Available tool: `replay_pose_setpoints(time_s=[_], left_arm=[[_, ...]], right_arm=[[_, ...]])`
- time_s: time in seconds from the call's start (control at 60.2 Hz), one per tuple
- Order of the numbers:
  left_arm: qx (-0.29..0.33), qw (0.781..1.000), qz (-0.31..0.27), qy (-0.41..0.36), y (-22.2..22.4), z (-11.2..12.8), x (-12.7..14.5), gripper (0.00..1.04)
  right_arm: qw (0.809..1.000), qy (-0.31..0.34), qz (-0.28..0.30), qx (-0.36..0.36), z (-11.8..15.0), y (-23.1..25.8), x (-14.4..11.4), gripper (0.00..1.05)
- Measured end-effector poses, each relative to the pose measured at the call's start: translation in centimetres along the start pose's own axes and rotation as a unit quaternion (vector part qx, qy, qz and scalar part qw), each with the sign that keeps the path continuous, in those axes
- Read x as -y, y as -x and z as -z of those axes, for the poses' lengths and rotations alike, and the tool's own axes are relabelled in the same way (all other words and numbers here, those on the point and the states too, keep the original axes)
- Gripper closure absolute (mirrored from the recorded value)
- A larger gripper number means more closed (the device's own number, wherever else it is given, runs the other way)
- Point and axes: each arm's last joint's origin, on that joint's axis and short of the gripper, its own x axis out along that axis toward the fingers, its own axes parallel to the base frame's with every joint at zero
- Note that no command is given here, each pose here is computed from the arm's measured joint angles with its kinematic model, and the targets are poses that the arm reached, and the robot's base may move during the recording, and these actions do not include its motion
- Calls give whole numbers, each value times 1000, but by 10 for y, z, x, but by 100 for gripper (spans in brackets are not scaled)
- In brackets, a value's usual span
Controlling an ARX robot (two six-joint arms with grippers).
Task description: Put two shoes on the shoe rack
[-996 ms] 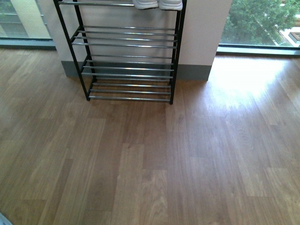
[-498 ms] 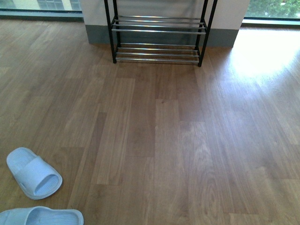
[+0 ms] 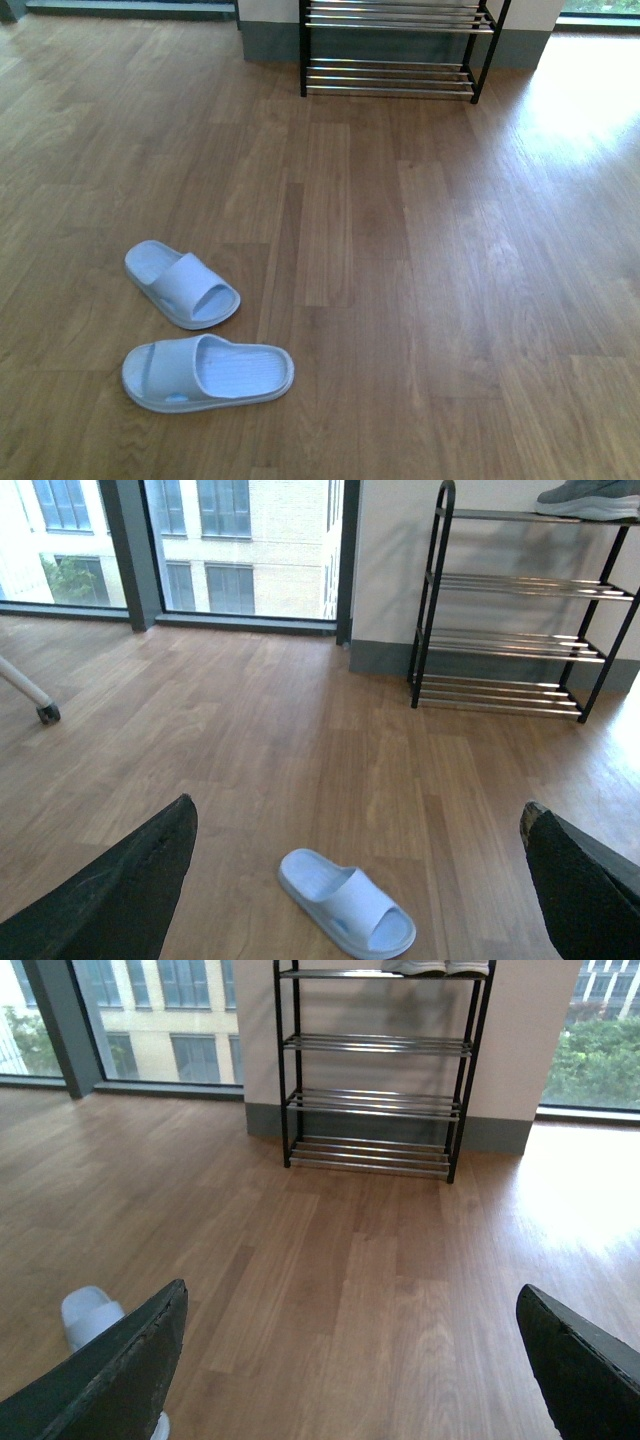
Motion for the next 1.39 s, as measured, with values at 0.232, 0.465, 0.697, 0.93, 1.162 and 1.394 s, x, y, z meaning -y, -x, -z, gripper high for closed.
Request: replay_pose_setpoints(time_s=[0.232,0.465,0.697,0.93,1.162,1.394], left_arm=[[0,1000,-1,0,0,0,0,9],[0,1000,0,0,0,0,0,9],[0,1000,0,0,0,0,0,9],[0,1000,-2,0,0,0,0,9],[0,1000,0,0,0,0,0,9],[0,1000,-2,0,0,0,0,9]], right_arm=[[1000,0,-2,0,0,0,0,9],[1000,-1,0,-1,0,0,0,9],[1000,-1,0,0,0,0,0,9],[1000,-1,-2,0,0,0,0,9],[1000,-2,0,0,0,0,0,9],[1000,-2,-2,0,0,0,0,9]])
